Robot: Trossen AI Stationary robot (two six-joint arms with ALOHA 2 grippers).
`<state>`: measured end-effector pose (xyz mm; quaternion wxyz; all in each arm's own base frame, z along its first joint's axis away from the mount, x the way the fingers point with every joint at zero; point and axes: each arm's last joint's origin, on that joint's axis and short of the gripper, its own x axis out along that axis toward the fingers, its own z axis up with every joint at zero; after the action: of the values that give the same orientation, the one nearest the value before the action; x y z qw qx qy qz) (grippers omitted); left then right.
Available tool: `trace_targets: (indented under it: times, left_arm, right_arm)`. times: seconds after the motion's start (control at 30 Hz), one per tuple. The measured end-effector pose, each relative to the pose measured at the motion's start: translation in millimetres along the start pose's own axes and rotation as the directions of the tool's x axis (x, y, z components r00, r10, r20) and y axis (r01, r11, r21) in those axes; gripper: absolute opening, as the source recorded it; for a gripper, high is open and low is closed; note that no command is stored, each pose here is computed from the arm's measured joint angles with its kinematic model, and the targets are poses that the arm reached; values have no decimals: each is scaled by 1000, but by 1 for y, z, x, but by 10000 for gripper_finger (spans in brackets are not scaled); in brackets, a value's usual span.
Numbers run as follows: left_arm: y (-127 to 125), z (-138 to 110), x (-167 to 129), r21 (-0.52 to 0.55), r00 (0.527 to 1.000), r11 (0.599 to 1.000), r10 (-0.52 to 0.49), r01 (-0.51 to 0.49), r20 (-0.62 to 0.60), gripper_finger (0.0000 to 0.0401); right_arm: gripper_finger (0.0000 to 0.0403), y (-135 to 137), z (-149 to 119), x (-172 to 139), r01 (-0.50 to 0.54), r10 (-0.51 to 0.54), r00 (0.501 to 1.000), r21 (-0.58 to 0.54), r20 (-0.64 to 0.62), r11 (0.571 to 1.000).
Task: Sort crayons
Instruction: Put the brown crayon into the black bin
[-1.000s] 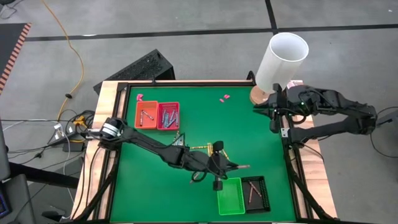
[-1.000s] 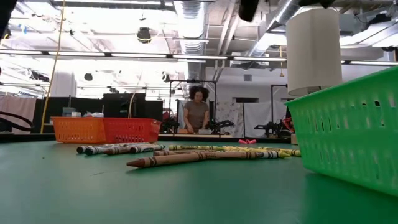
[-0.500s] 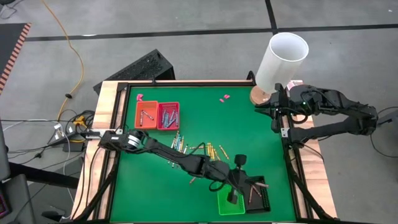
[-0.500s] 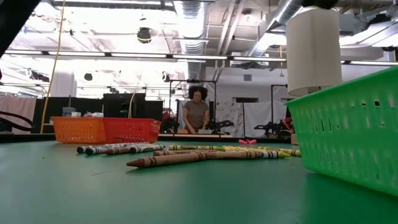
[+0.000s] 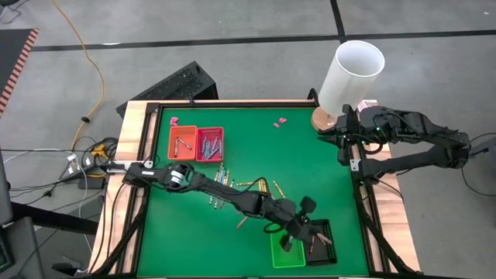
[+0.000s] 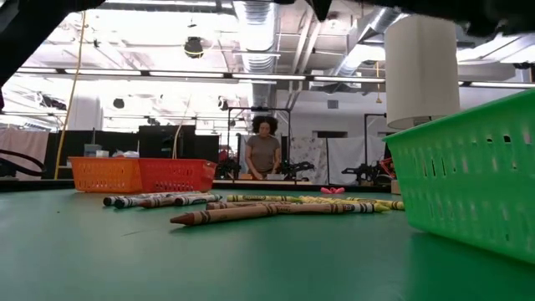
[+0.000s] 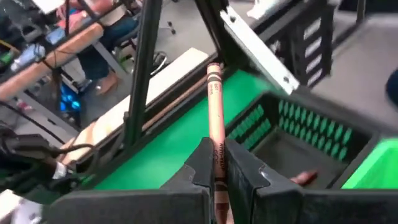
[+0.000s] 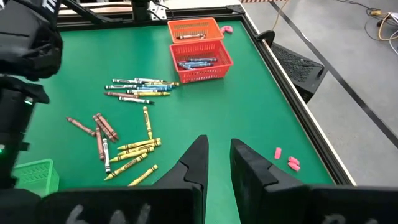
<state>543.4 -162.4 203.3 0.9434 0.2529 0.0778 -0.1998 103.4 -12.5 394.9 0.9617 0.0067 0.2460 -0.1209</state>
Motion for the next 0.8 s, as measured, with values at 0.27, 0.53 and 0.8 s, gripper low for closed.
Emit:
trace_targets:
  times: [0.27, 0.53, 0.8]
  left_arm:
    - [-3, -5, 0, 303, 997, 950, -67, 72, -27, 5]
    - [-5, -7, 0, 410, 995, 906, -95, 101, -34, 5]
    - [-7, -9, -1, 412, 989, 899, -135, 146, -56, 5]
  right_arm:
    - [68, 0, 0, 0, 0, 0, 1000, 0, 0, 1000]
    - [68, 0, 0, 0, 0, 0, 1000, -1, 0, 1000]
    - [68, 0, 0, 0, 0, 0, 1000, -2, 0, 1000]
